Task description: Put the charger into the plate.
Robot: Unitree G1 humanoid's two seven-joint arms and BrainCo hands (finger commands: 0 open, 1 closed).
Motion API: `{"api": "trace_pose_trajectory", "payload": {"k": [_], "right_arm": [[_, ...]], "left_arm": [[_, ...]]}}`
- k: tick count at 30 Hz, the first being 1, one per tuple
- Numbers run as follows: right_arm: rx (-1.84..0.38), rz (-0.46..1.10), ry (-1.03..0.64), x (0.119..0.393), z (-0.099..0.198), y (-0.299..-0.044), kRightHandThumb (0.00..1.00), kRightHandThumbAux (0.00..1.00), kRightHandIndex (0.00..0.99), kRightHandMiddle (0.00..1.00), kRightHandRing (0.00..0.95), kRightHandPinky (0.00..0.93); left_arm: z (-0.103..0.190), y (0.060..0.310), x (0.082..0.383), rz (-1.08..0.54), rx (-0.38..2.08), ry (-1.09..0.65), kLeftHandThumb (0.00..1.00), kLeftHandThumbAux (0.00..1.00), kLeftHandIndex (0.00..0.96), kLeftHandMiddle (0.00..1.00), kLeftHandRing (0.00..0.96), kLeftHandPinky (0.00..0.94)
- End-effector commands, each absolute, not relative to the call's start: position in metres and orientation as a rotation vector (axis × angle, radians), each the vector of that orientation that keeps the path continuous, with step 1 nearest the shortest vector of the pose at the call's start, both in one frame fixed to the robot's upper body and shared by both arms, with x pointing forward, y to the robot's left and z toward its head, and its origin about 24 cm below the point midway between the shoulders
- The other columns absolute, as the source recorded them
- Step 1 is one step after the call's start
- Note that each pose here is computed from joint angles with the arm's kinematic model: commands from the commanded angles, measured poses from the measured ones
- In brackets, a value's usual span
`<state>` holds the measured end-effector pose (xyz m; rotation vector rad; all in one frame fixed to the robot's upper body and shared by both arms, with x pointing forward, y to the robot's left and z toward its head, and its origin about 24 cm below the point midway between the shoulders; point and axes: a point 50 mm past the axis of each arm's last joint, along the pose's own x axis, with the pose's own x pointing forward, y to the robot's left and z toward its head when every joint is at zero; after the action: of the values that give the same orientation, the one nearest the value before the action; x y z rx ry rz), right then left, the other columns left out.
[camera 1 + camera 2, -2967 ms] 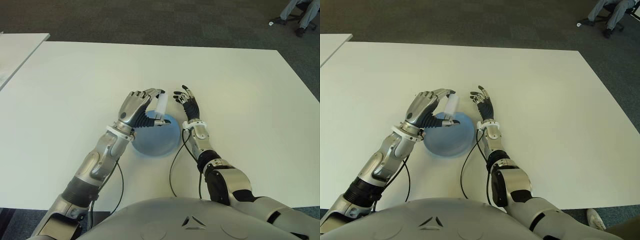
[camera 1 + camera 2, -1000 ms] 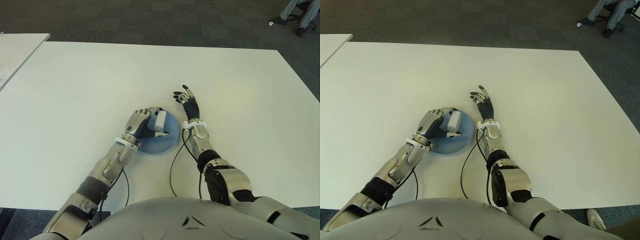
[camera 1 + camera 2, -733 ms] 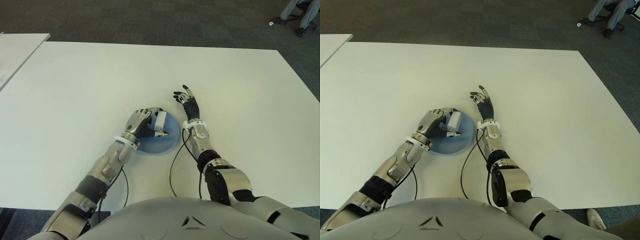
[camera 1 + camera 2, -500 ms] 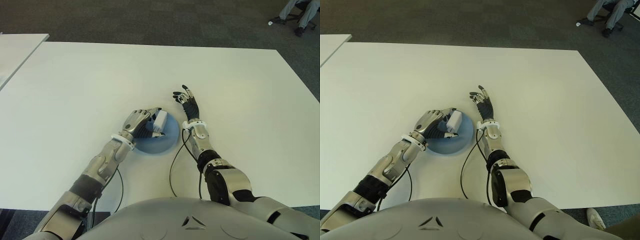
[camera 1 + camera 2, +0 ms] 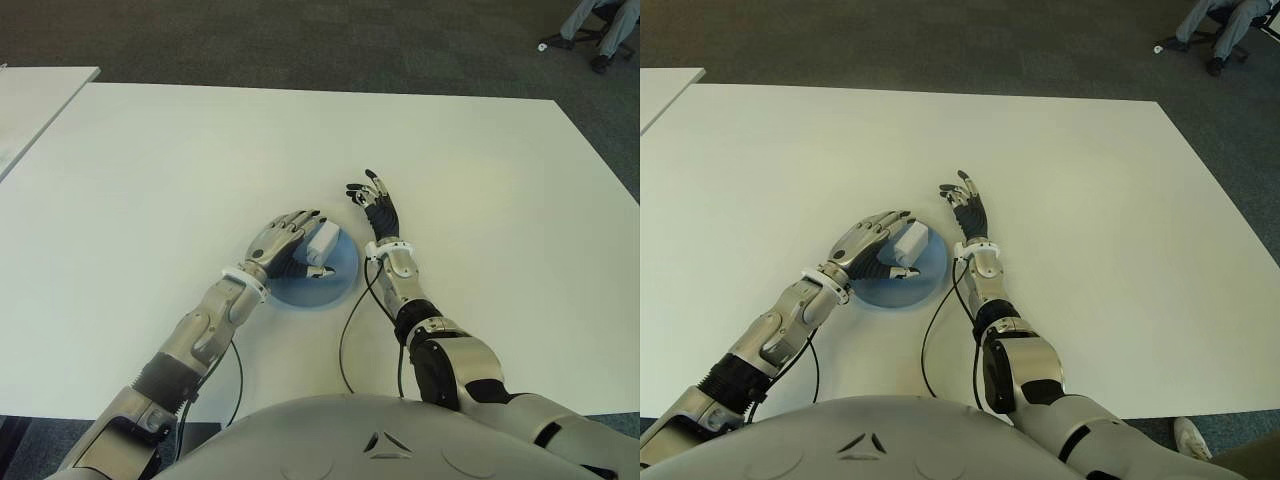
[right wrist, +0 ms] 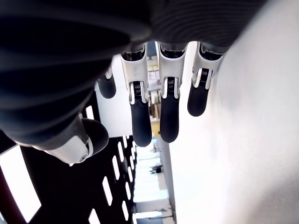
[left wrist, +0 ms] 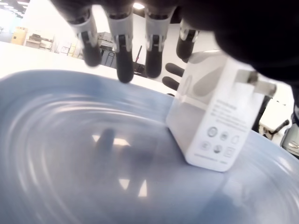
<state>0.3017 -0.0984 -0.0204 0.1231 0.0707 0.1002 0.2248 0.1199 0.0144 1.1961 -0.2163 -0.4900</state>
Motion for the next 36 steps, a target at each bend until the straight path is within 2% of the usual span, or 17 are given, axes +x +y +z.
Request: {"api": "trace_pose_trajectory", "payload": {"k": [1,14,29,33,36], "right_arm": [[0.144,0.086,0.157,0.292,-0.035,-0.094,0.0,0.602,0.074,0.359,0.307,0.237],[0.131,0.083,0.154,0.292,-0.035,-0.092,0.0,0.608,0.081,0.366,0.318,0.252],[0.132,0.086,0.156,0.292,-0.035,-0.092,0.0,0.627,0.079,0.369,0.314,0.242],[0.144,0.085,0.163,0.292,-0.036,-0.091,0.0,0.632,0.081,0.368,0.311,0.233],[0.147,0.084,0.163,0.292,-0.036,-0.092,0.0,0.632,0.081,0.364,0.306,0.23]], "left_arm": [[0.013,0.121,0.222,-0.512,1.223,-0.202,0.205,0.285,0.006,0.0,0.0,0.0],[0.019,0.12,0.221,-0.507,1.218,-0.229,0.246,0.32,0.01,0.0,0.0,0.0],[0.025,0.119,0.218,-0.482,1.21,-0.267,0.25,0.354,0.019,0.0,0.0,0.0],[0.034,0.122,0.216,-0.438,1.196,-0.304,0.25,0.362,0.02,0.0,0.0,0.0],[0.05,0.13,0.217,-0.397,1.181,-0.338,0.247,0.364,0.018,0.0,0.0,0.0]]}}
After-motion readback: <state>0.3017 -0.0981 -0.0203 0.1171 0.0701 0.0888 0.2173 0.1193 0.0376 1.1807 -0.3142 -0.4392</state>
